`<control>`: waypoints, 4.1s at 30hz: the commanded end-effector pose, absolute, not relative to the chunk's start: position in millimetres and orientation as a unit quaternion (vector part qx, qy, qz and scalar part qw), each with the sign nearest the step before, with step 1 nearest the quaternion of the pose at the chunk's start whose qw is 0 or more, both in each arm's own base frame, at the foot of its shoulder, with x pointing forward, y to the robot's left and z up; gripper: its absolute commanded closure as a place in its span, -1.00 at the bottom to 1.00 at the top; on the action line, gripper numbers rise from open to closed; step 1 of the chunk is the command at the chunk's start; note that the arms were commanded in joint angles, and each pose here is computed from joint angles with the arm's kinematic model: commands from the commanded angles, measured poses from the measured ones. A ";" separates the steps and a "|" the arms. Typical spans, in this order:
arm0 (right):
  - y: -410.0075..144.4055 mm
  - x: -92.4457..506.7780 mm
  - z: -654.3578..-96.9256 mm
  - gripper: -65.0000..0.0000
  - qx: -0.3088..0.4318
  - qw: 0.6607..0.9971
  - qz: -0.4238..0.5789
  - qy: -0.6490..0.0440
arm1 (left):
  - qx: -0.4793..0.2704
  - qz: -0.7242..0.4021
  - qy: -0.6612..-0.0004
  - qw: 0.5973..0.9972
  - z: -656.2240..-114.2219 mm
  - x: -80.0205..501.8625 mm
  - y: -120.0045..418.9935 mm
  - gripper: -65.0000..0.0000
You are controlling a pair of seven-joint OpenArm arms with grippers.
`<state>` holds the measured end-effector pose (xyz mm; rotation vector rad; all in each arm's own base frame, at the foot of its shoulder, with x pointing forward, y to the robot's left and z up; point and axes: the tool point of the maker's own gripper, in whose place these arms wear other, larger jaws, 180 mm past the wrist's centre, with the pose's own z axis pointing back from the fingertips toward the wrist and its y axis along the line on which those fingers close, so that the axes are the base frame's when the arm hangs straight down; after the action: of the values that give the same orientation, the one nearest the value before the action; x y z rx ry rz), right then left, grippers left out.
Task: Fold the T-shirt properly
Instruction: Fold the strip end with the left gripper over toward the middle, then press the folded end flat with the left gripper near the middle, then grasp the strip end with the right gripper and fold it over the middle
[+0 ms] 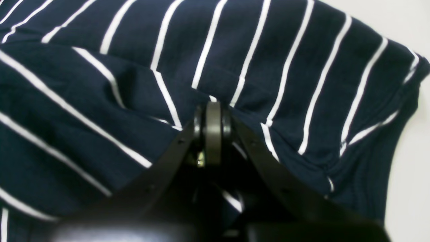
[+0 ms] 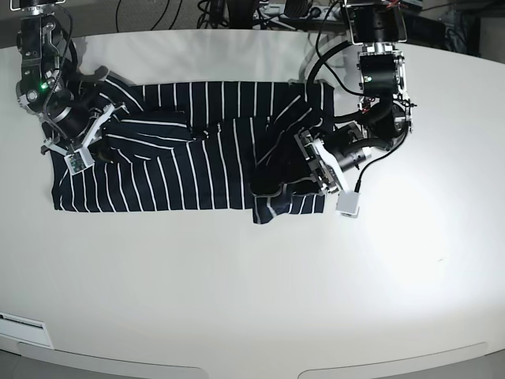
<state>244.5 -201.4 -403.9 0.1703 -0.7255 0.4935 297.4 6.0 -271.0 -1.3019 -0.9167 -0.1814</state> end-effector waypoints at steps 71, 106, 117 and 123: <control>-206.8 227.5 -417.5 1.00 0.074 0.916 0.254 -0.302 | -0.546 -0.232 -0.358 0.721 -257.8 290.9 35.8 1.00; -214.0 291.0 -342.5 0.04 0.111 0.897 0.177 -0.390 | -0.122 -0.400 -0.167 0.893 -415.2 271.6 82.6 1.00; -332.4 292.1 -329.4 0.02 0.028 0.921 -0.027 -0.388 | -0.112 -0.378 -0.137 0.909 -424.6 251.1 133.1 1.00; -322.6 265.1 -383.7 0.02 0.131 0.937 -0.074 -0.316 | -0.196 -0.335 -0.178 0.904 -394.3 262.0 135.3 1.00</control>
<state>263.9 -316.3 -389.6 0.2872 -0.6472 -0.1647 270.2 111.4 -380.2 -0.5126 -0.4570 -0.6702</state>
